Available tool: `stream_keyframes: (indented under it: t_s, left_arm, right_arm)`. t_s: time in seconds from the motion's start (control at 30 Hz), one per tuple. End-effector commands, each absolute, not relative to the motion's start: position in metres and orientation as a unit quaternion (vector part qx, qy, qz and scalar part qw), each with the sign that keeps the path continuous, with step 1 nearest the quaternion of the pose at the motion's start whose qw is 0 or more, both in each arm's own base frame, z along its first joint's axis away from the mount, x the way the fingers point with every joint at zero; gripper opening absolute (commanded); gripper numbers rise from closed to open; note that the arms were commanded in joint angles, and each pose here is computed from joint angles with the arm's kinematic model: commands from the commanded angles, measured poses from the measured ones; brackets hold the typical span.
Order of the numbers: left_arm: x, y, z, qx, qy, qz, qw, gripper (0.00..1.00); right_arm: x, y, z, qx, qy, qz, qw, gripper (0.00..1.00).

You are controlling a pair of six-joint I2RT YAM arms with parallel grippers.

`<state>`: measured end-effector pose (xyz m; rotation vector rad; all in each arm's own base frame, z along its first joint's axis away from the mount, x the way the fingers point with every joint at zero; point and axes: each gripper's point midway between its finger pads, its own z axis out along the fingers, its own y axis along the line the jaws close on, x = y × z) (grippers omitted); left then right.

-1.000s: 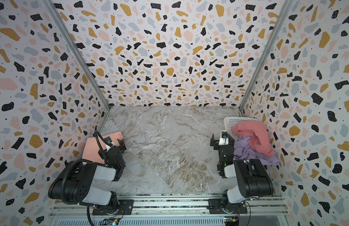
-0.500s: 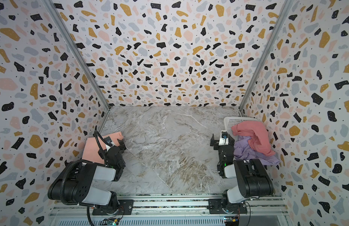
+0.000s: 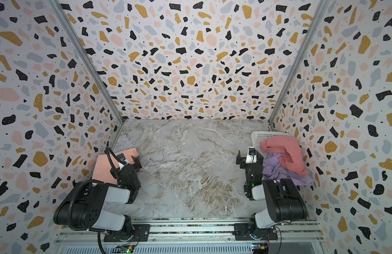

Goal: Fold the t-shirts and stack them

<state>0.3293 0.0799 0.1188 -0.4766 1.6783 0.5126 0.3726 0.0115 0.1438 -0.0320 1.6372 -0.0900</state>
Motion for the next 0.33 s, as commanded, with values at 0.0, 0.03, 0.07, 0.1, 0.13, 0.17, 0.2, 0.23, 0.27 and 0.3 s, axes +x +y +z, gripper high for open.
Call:
stream_keyframes:
  t_s: [0.0,0.03,0.07,0.1,0.13,0.17,0.2,0.23,0.27,0.3]
  left_arm:
    - [0.3304,0.0802,0.1365,-0.223,0.702,0.213,0.641,1.0]
    - [0.3305,0.0802,0.1361,-0.223,0.703,0.213,0.641,1.0]
    - [0.3306,0.0802,0.1362,-0.223,0.703,0.213,0.641,1.0]
    - [0.3305,0.0802,0.1357,-0.222,0.703,0.214,0.641,0.99]
    - [0.3309,0.0801,0.1361,-0.222,0.703,0.213,0.641,1.0]
    - [0.3309,0.0804,0.1367,-0.222,0.702,0.214,0.641,1.0]
    - [0.3306,0.0802,0.1361,-0.222,0.703,0.213,0.641,1.0]
    - [0.3305,0.0802,0.1361,-0.223,0.703,0.213,0.641,1.0]
    - [0.3305,0.0802,0.1363,-0.223,0.703,0.213,0.641,1.0]
    - [0.3302,0.0802,0.1364,-0.223,0.703,0.213,0.641,1.0]
  right_arm:
    - [0.3675,0.0113,0.1223,-0.011,0.756,-0.04,0.654,0.99]
    - [0.3692,0.0112,0.1223,-0.01,0.757,-0.039,0.653,0.99]
    - [0.3697,0.0112,0.1217,-0.011,0.757,-0.037,0.652,0.99]
    - [0.3692,0.0109,0.1218,-0.011,0.757,-0.037,0.652,0.99]
    - [0.3692,0.0113,0.1223,-0.011,0.757,-0.037,0.652,0.99]
    - [0.3688,0.0112,0.1233,-0.011,0.756,-0.037,0.654,0.99]
    - [0.3681,0.0112,0.1226,-0.011,0.756,-0.037,0.654,0.99]
    - [0.3677,0.011,0.1227,-0.011,0.756,-0.037,0.654,0.99]
    - [0.3674,0.0114,0.1231,-0.013,0.755,-0.038,0.654,0.99]
    - [0.367,0.0118,0.1235,-0.013,0.755,-0.037,0.655,0.99]
